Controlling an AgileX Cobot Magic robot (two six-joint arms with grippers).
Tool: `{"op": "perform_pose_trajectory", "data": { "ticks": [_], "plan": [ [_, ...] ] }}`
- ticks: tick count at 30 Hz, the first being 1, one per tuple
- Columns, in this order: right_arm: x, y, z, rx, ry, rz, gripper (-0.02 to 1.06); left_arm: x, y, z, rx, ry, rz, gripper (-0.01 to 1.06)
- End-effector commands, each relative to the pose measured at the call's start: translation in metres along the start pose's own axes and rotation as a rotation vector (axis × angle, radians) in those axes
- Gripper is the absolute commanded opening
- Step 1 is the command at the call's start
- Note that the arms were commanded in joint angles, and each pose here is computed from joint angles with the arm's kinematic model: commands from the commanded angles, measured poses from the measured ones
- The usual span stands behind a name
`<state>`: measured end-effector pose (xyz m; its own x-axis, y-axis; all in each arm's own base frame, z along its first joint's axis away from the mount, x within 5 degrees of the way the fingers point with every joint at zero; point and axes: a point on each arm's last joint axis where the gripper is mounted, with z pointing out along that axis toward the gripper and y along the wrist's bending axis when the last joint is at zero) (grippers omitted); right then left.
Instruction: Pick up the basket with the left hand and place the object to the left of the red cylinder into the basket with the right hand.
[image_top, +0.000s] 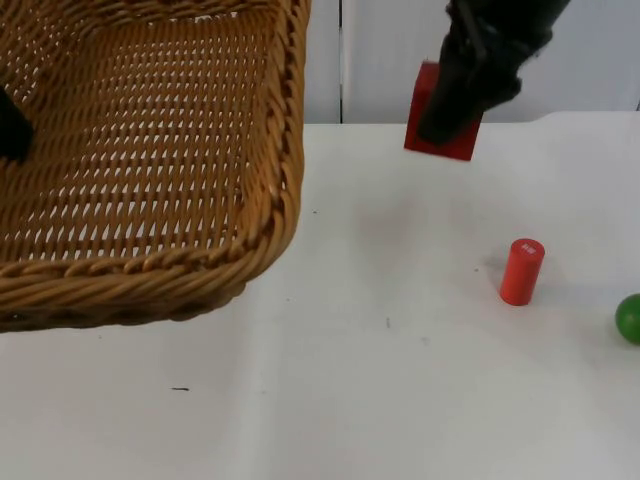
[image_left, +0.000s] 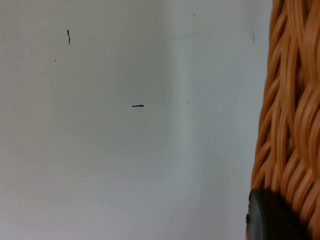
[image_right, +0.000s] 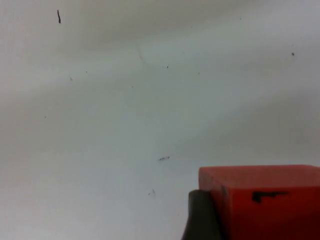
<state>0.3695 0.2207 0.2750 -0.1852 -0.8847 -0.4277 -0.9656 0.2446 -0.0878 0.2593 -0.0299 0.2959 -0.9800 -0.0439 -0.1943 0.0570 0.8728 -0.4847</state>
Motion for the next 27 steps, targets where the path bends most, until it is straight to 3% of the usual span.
{"op": "perform_pose_trajectory", "data": {
  "ticks": [1,27],
  "plan": [
    [-0.007,0.007,-0.020,0.019,-0.037,-0.015,0.00,0.000,-0.003,-0.001,0.026,-0.004,-0.008,0.00],
    [-0.017,0.045,-0.132,0.147,-0.219,-0.044,0.00,0.000,-0.003,-0.001,0.026,-0.004,-0.008,0.00]
  ]
}}
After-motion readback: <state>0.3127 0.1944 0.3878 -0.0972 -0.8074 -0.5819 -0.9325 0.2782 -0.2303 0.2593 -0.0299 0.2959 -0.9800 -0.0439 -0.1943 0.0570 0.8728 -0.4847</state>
